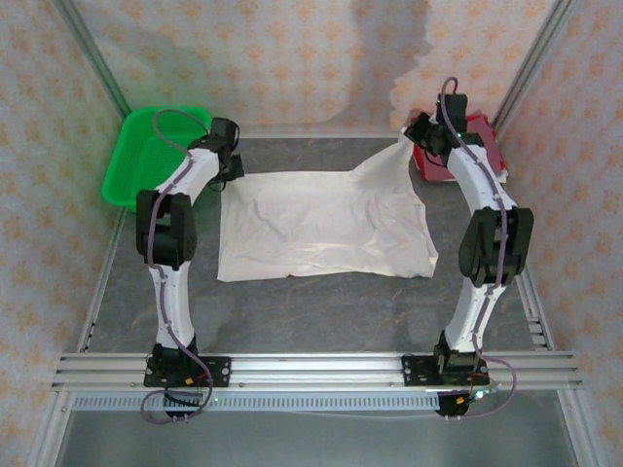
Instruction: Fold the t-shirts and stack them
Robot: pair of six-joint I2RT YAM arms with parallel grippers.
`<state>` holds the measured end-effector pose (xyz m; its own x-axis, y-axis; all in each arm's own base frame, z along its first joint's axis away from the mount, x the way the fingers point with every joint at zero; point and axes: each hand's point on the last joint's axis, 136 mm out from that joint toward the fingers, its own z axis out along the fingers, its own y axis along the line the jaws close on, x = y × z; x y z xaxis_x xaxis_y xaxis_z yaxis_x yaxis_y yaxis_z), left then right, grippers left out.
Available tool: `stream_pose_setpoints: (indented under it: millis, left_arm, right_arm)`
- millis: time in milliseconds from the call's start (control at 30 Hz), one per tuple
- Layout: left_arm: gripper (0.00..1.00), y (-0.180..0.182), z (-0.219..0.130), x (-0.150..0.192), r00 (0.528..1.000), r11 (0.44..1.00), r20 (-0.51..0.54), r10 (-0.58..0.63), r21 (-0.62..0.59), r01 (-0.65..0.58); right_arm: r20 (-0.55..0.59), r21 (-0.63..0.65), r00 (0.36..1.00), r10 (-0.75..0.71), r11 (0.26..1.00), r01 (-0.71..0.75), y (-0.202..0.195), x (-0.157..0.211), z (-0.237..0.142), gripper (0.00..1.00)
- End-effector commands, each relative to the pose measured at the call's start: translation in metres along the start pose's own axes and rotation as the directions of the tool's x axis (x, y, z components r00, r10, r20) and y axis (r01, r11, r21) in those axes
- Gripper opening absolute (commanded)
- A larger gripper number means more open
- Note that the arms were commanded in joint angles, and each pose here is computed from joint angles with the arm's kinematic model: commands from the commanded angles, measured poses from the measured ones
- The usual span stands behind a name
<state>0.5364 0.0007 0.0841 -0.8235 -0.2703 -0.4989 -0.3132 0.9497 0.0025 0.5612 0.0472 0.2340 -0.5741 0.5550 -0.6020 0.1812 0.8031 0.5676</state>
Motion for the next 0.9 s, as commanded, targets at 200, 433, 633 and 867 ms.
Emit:
stream_pose_setpoints:
  millis: [200, 433, 633, 867]
  left_arm:
    - [0.00, 0.016, -0.012, 0.011, 0.999, 0.999, 0.049, 0.024, -0.033, -0.022]
    - [0.00, 0.016, -0.020, 0.015, 0.998, 0.999, 0.061, 0.034, -0.018, -0.033]
    - [0.00, 0.020, -0.016, 0.033, 0.999, 0.999, 0.029, 0.038, -0.028, -0.037]
    - [0.00, 0.020, -0.016, 0.048, 0.999, 0.998, -0.006, 0.050, -0.031, -0.051]
  right_arm:
    - [0.067, -0.004, 0.998, -0.003, 1.000, 0.003, -0.003, 0.015, -0.036, 0.00]
    - [0.067, -0.001, 0.998, -0.005, 1.000, 0.005, -0.005, 0.024, -0.051, 0.00]
    - [0.059, 0.027, 0.998, -0.004, 1.000, 0.002, -0.016, 0.038, -0.056, 0.00]
    - [0.046, 0.049, 0.999, 0.005, 0.999, -0.007, -0.025, 0.048, -0.056, 0.00]
